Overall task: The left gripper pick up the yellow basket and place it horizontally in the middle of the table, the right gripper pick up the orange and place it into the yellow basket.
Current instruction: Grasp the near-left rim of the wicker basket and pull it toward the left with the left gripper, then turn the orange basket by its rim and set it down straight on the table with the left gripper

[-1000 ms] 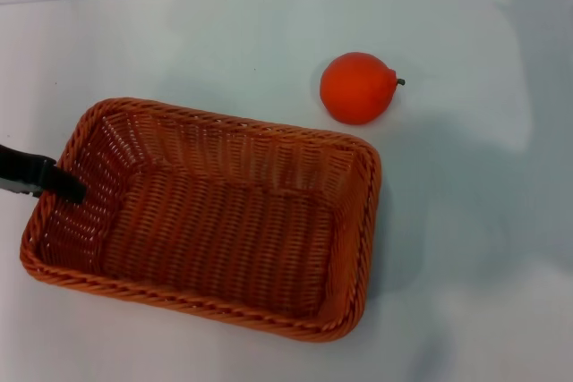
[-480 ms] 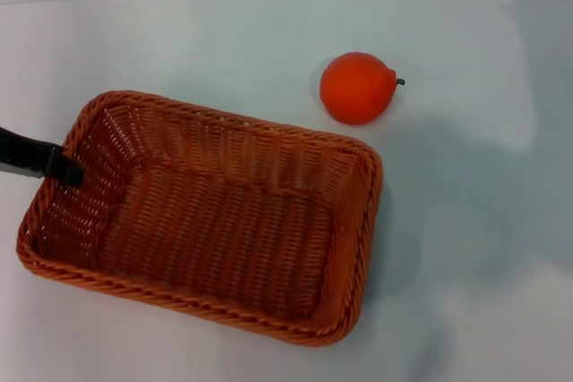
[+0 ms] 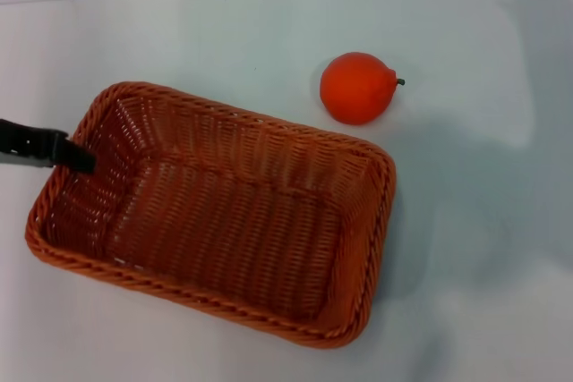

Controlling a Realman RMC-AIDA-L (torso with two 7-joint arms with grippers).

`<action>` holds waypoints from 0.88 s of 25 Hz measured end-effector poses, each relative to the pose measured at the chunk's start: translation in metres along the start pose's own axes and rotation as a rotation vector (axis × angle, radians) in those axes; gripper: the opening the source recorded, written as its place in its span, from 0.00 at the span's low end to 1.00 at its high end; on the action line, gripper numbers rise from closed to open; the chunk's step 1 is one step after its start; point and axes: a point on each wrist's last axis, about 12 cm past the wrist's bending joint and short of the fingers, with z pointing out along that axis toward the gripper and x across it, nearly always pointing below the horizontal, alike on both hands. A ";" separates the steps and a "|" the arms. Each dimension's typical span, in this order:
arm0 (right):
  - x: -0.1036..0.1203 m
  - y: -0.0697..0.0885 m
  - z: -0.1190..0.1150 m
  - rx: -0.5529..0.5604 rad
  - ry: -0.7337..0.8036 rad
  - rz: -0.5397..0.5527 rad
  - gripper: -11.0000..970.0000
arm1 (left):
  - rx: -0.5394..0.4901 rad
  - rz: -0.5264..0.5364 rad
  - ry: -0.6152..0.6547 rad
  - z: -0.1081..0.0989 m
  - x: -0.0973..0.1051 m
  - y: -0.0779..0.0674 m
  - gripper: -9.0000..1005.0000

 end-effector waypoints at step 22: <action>0.004 0.006 0.004 -0.026 -0.019 -0.019 0.98 | 0.170 -0.373 -0.363 -0.007 0.041 0.056 0.18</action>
